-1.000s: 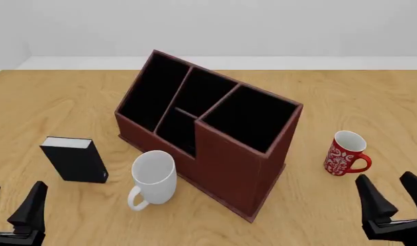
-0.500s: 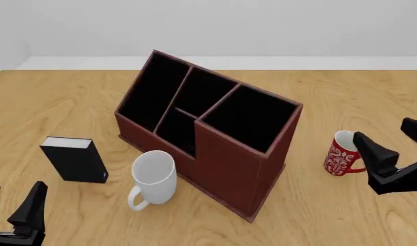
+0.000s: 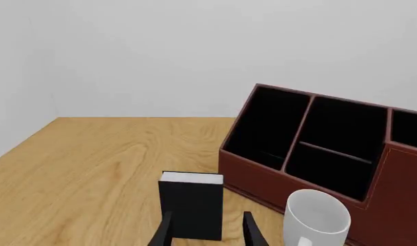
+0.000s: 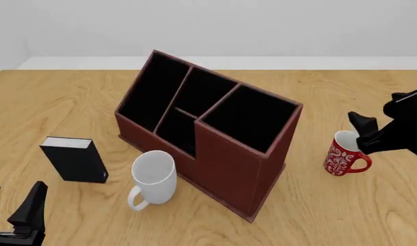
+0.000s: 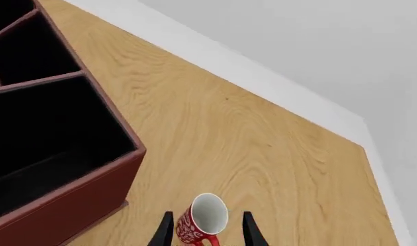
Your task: Pick up the red mug and place it to the right of the caddy.
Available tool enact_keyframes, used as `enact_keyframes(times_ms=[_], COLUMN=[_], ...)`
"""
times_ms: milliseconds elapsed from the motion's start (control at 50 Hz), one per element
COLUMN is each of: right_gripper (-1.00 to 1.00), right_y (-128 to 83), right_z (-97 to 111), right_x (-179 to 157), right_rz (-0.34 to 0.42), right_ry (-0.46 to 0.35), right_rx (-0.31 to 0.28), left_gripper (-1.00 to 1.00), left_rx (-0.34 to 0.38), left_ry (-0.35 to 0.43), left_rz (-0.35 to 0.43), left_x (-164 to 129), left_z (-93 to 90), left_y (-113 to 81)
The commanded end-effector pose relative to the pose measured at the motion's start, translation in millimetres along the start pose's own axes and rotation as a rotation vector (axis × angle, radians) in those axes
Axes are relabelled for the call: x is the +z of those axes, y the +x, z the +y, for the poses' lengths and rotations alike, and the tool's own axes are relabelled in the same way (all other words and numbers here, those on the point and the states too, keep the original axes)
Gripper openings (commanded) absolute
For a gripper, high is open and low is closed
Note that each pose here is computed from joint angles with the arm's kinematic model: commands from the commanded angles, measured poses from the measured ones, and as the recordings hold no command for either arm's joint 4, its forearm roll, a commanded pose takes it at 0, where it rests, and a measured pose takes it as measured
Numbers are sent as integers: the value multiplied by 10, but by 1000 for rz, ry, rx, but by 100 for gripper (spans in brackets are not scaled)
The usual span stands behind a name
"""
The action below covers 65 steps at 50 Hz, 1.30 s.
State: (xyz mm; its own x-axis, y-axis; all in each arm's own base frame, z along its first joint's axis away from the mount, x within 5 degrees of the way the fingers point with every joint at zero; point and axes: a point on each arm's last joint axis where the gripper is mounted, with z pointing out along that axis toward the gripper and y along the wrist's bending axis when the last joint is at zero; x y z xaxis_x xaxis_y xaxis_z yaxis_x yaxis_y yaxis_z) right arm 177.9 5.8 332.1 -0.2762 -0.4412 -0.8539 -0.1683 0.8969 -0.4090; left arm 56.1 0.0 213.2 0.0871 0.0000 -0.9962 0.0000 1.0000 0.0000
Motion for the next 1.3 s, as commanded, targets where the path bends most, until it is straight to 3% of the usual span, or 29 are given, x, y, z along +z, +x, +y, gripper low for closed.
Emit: enact_keyframes(times_ms=[20,360,600,980,1300], right_gripper=[100,100,100,100,100], right_y=[22,327,372,640,821], right_z=[-122,-20,-58,-193,54], right_x=[305,588,712,976,917], right_rz=[90,195,234,322,353], right_ry=[13,-37,-42,-18,-90], right_rx=[-65,-121,-122,-152,-164], left_gripper=[100,100,100,100,100], left_rx=[0,0,0,0,0], left_ry=[0,0,0,0,0], left_rz=[0,0,0,0,0], left_x=[0,0,0,0,0], left_z=[0,0,0,0,0], left_y=[0,0,0,0,0])
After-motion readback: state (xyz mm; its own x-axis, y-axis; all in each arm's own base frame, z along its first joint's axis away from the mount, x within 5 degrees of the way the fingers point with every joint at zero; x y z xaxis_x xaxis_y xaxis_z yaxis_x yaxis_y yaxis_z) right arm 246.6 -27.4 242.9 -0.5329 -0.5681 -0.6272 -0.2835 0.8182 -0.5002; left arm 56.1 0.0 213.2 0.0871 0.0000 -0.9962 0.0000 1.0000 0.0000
